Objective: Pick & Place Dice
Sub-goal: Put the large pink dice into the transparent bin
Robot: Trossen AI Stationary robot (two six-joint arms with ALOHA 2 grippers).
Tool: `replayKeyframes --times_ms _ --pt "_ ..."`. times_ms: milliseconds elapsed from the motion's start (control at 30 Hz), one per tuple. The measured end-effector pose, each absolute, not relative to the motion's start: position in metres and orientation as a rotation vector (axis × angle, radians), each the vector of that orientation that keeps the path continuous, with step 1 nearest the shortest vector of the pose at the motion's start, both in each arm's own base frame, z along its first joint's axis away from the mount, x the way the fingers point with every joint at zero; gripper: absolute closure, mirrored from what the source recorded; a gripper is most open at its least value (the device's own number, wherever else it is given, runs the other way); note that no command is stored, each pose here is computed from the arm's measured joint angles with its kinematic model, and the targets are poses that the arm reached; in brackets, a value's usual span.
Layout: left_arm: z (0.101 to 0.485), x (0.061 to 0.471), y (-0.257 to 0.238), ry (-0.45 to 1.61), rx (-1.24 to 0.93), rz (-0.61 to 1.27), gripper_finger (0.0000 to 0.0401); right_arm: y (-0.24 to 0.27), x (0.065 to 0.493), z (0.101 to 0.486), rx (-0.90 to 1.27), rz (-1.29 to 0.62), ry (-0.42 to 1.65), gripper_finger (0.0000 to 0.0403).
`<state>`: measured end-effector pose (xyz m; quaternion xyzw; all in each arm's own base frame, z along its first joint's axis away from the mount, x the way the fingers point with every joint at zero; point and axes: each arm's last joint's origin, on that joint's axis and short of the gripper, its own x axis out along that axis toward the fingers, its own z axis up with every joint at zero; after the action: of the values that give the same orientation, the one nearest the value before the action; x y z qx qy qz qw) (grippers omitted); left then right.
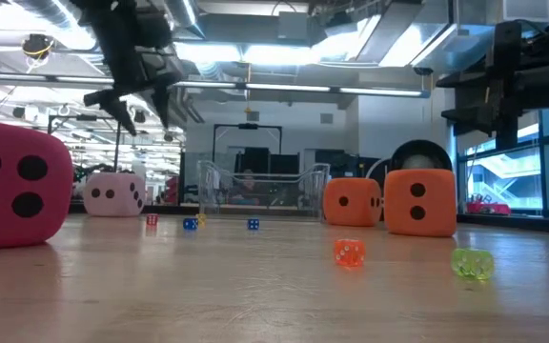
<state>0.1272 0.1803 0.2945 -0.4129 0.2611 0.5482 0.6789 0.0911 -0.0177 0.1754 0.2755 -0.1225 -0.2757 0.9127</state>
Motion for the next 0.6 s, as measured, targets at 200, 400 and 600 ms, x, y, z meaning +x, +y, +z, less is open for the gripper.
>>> replayKeyframes --times_ms 200,400,600 --pt "0.285 0.105 0.199 0.603 -1.051 1.268 0.0084 -0.018 0.091 0.175 0.57 -0.575 -0.255 0.0109" --pt "0.282 0.096 0.203 0.61 -1.122 1.232 0.0084 -0.018 0.091 0.175 0.572 -0.574 -0.256 0.0109" --pt "0.275 0.102 0.202 0.678 -1.123 1.268 0.0084 -0.018 0.091 0.175 0.568 -0.573 -0.254 0.0109"
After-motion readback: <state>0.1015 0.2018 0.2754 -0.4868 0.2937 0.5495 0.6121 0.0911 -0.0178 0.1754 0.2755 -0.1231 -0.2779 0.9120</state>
